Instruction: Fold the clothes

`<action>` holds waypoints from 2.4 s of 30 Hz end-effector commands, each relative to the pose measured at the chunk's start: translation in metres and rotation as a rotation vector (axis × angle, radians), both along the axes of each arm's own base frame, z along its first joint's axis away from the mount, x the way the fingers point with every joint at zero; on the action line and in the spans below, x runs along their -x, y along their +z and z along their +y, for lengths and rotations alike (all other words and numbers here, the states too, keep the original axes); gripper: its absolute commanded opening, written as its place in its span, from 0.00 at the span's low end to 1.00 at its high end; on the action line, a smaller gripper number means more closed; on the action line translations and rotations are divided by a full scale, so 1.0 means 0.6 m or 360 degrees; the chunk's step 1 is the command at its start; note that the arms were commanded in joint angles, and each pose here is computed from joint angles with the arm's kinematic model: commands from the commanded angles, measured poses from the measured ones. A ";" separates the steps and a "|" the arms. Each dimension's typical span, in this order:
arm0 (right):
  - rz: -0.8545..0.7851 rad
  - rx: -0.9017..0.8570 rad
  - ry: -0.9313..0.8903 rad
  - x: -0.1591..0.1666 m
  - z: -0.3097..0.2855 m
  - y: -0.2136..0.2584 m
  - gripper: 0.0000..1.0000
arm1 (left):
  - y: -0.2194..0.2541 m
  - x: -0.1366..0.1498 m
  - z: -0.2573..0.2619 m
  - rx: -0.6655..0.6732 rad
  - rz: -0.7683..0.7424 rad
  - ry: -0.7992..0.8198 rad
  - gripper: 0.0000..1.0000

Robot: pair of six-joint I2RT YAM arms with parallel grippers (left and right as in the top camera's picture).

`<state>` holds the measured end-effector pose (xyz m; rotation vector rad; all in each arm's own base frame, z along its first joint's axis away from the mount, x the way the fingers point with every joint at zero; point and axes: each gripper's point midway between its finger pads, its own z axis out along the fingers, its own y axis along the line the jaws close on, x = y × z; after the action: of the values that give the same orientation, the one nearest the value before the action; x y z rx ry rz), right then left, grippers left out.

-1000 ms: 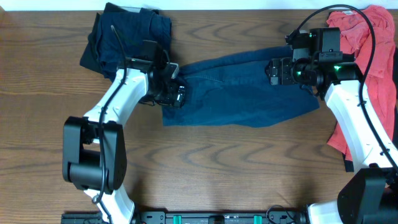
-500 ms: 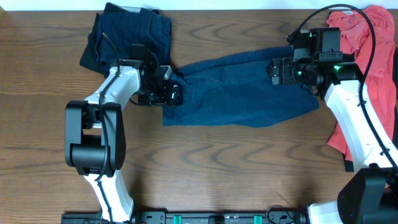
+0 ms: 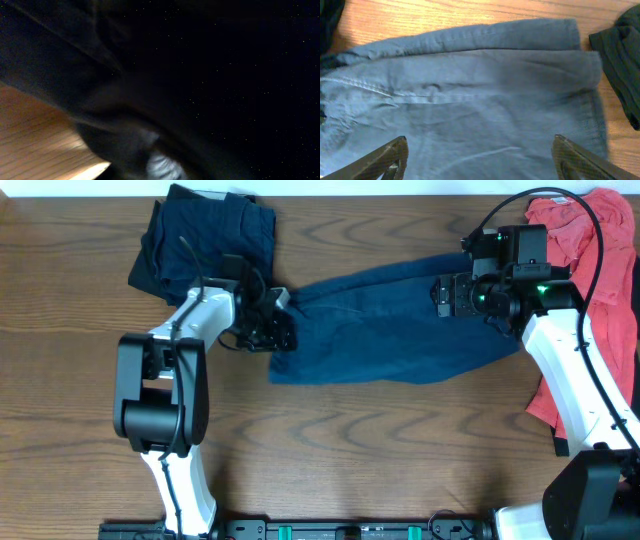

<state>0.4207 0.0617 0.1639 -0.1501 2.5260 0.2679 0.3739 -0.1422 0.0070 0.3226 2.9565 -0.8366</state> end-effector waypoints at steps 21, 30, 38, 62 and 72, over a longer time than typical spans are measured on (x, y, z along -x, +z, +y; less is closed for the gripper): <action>0.0311 -0.0365 -0.0003 -0.044 0.018 -0.169 0.01 | 0.140 0.044 0.056 -0.0330 -0.0162 0.0009 0.06; 0.0112 -0.0219 0.0095 -0.088 0.002 -0.178 0.02 | 0.130 0.068 0.142 -0.0809 -0.0081 0.0017 0.06; 0.0064 -0.0102 0.0119 -0.106 0.000 -0.203 0.01 | 0.137 0.054 0.141 -0.0797 -0.0124 0.0045 0.06; 0.0526 -0.0189 -0.0072 -0.020 -0.024 -0.267 0.01 | 0.184 -0.044 0.128 -0.0681 -0.0466 0.0411 0.06; 0.0713 -0.0172 -0.0061 0.007 -0.025 -0.353 0.01 | 0.222 -0.051 0.118 -0.0622 -0.0530 0.0413 0.06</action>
<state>0.4365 0.0511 -0.0036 -0.0254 2.8260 0.4910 0.3936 -0.0715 0.1124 0.0714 2.8188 -0.1529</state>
